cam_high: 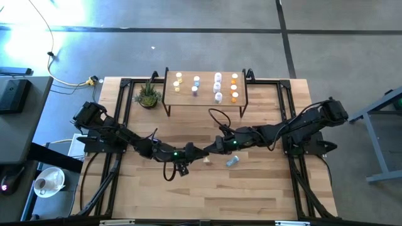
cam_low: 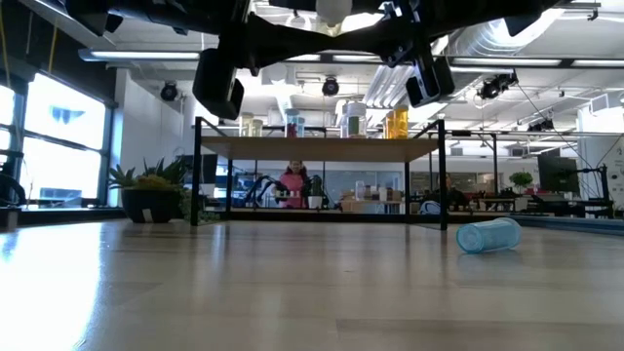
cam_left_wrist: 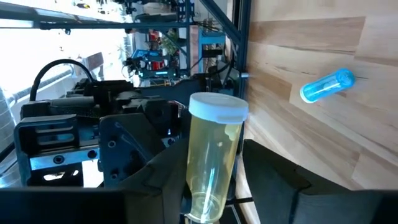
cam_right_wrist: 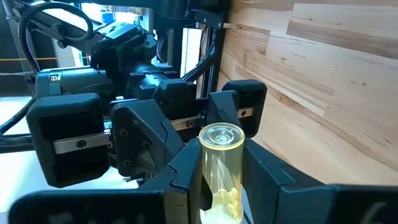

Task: Pick and place medicine bottles onto shelf by color
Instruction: Put the yellow pill bottle on the shelf

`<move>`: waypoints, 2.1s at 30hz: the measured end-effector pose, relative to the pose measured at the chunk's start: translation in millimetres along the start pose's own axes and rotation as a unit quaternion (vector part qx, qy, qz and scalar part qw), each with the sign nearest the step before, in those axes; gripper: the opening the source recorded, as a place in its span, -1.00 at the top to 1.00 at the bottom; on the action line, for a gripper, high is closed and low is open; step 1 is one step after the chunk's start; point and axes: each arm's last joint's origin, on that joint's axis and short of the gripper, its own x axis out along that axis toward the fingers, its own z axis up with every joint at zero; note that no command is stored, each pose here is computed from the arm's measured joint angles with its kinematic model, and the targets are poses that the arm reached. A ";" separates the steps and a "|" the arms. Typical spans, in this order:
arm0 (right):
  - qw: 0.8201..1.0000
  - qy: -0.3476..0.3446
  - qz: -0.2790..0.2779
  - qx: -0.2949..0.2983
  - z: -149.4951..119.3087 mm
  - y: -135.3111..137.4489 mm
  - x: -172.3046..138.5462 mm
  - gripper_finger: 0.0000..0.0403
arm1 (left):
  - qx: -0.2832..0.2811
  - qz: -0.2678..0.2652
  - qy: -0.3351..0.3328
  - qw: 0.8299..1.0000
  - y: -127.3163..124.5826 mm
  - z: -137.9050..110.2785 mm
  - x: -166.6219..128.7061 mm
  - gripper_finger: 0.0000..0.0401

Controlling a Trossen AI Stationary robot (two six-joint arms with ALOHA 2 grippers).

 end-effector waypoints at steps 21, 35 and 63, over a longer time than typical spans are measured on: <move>0.995 -0.041 -0.009 -0.088 2.2 -0.9 -0.1 0.36 | -0.018 -0.004 0.006 1.000 -0.6 -0.1 -0.1 0.57; 0.957 -0.106 -0.010 -0.269 18.9 4.9 -1.6 0.20 | -0.192 0.005 0.056 0.980 -2.3 -2.8 -0.5 0.57; 0.723 -0.210 0.041 -0.657 35.6 46.5 -25.8 0.20 | -0.572 0.074 0.158 0.801 -39.8 -54.7 -57.4 0.57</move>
